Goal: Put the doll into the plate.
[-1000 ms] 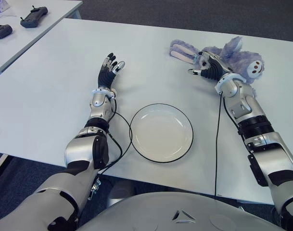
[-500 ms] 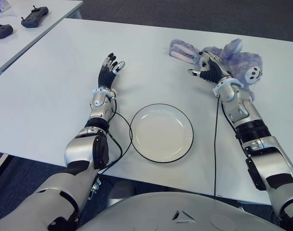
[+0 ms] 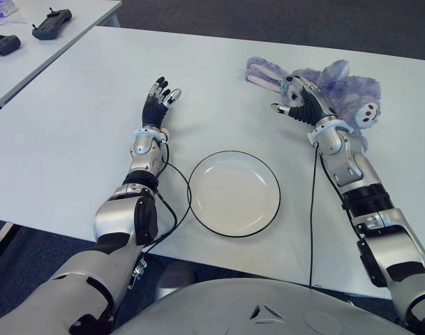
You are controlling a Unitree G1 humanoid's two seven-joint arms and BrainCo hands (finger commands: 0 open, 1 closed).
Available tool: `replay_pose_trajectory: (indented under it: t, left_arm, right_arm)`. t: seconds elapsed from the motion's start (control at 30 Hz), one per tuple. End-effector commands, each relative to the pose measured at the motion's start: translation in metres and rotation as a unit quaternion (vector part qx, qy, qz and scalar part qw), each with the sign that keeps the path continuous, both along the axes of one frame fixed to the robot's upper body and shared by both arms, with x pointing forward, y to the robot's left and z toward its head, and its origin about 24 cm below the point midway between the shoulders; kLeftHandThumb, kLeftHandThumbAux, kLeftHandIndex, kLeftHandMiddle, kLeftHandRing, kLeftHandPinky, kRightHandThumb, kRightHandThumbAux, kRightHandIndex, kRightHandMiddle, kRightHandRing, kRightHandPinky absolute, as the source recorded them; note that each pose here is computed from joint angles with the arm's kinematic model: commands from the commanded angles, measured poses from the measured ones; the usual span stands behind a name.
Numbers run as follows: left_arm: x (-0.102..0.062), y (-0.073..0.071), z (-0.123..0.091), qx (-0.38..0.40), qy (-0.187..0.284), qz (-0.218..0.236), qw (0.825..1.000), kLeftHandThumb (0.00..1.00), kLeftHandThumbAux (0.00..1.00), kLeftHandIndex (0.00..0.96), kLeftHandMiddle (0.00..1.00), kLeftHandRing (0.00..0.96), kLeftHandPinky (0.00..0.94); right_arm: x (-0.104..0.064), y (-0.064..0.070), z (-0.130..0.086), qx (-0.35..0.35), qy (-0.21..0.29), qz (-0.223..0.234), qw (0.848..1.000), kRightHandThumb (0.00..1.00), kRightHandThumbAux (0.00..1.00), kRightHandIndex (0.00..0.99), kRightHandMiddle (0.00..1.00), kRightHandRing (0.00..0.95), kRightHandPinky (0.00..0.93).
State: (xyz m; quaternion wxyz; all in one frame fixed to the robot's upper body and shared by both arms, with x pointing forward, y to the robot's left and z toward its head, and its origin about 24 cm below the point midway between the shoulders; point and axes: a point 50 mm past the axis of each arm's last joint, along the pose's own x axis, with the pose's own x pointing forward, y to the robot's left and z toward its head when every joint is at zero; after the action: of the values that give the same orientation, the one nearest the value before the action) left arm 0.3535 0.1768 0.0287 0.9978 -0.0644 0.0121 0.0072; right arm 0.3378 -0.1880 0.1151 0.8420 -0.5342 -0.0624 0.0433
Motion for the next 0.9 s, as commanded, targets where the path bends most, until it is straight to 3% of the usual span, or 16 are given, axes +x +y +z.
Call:
replay_pose_trajectory:
  t: [0.03,0.27,0.33,0.43,0.57,0.9]
  left_arm:
    - [-0.093,-0.002,-0.118,-0.051,0.267,0.009,0.962,0.0,0.625,0.0,0.0,0.0,0.0]
    - [-0.094,-0.002,-0.119,-0.052,0.271,0.01,0.961,0.0,0.625,0.0,0.0,0.0,0.0]
    - [-0.094,0.0,-0.119,-0.053,0.273,0.012,0.961,0.0,0.63,0.0,0.0,0.0,0.0]
    - [-0.094,0.0,-0.119,-0.055,0.272,0.015,0.961,0.0,0.628,0.0,0.0,0.0,0.0]
    - [-0.094,0.0,-0.118,-0.056,0.27,0.013,0.961,0.0,0.625,0.0,0.0,0.0,0.0]
    - [-0.091,-0.005,-0.117,-0.064,0.265,0.007,0.962,0.0,0.63,0.0,0.0,0.0,0.0]
  right_arm:
    - [-0.017,0.015,-0.017,0.027,0.027,0.034,0.999,0.254,0.394,0.037,0.0,0.009,0.06]
    - [-0.032,0.032,0.003,-0.002,-0.039,0.06,0.997,0.241,0.372,0.035,0.0,0.0,0.0]
    - [-0.051,0.046,0.032,-0.029,-0.101,0.069,0.992,0.25,0.373,0.037,0.002,0.0,0.0]
    - [-0.072,0.059,0.055,-0.057,-0.171,0.056,0.982,0.278,0.375,0.044,0.023,0.002,0.0]
    - [-0.081,0.061,0.067,-0.1,-0.245,0.024,0.964,0.306,0.378,0.045,0.04,0.012,0.0]
    - [-0.089,0.058,0.074,-0.115,-0.335,-0.024,0.935,0.38,0.405,0.045,0.058,0.026,0.0]
